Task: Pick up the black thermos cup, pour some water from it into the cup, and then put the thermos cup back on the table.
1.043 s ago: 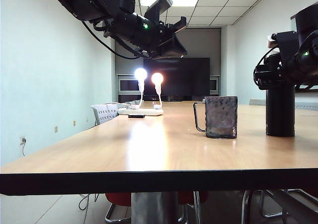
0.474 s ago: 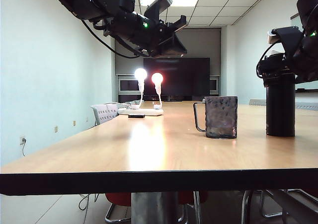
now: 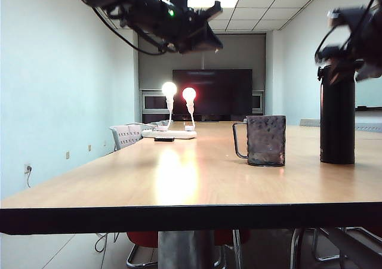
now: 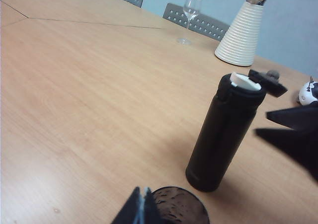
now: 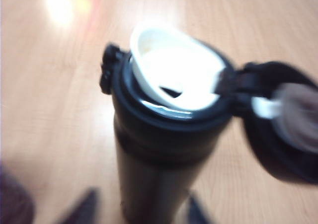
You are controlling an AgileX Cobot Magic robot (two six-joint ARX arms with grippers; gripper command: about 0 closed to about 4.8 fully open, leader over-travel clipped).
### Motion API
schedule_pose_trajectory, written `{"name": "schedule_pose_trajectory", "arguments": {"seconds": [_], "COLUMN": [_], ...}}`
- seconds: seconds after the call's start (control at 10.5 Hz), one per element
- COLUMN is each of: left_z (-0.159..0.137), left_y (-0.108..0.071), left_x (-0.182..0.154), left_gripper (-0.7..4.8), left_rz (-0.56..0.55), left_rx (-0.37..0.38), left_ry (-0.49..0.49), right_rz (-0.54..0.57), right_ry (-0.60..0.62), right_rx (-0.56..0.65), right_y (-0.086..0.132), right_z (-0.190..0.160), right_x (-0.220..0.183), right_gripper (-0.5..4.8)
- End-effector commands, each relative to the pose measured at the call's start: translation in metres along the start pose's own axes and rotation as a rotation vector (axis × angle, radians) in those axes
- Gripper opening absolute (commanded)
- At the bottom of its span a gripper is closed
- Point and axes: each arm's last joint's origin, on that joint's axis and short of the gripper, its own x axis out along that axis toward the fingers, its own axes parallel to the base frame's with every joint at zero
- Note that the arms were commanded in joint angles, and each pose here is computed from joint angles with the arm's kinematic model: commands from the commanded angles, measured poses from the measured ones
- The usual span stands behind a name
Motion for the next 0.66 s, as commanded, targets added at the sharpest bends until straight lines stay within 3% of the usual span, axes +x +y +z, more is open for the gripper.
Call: {"name": "schedule_pose_trajectory", "arguments": {"seconds": [0.09, 0.19, 0.28, 0.38, 0.47, 0.57, 0.66], "left_z": [0.087, 0.111, 0.113, 0.103, 0.074, 0.067, 0.002], "left_y": [-0.033, -0.049, -0.053, -0.074, -0.087, -0.09, -0.103], "left_x": [-0.071, -0.11, -0.12, -0.175, -0.211, -0.218, -0.259], "left_gripper": [-0.06, -0.06, -0.06, -0.06, -0.06, -0.06, -0.06], "left_rz": [0.013, 0.029, 0.04, 0.087, 0.088, 0.089, 0.097], "left_rx": [0.057, 0.066, 0.078, 0.101, 0.094, 0.092, 0.128], "left_ry": [-0.121, -0.1, -0.092, -0.087, -0.067, -0.062, -0.03], "right_rz": [0.082, 0.152, 0.152, 0.144, 0.143, 0.148, 0.148], "right_ry": [-0.131, -0.232, -0.258, -0.355, -0.41, -0.399, -0.267], "right_rx": [0.098, 0.087, 0.085, 0.062, 0.036, 0.035, 0.046], "right_y": [-0.002, -0.001, -0.002, -0.002, 0.0, 0.001, 0.004], "right_z": [0.046, 0.057, 0.058, 0.036, -0.01, -0.023, -0.101], "right_x": [-0.112, -0.161, -0.173, -0.216, -0.22, -0.218, -0.201], "right_gripper": [-0.01, -0.01, -0.01, -0.01, -0.01, -0.01, -0.01]}}
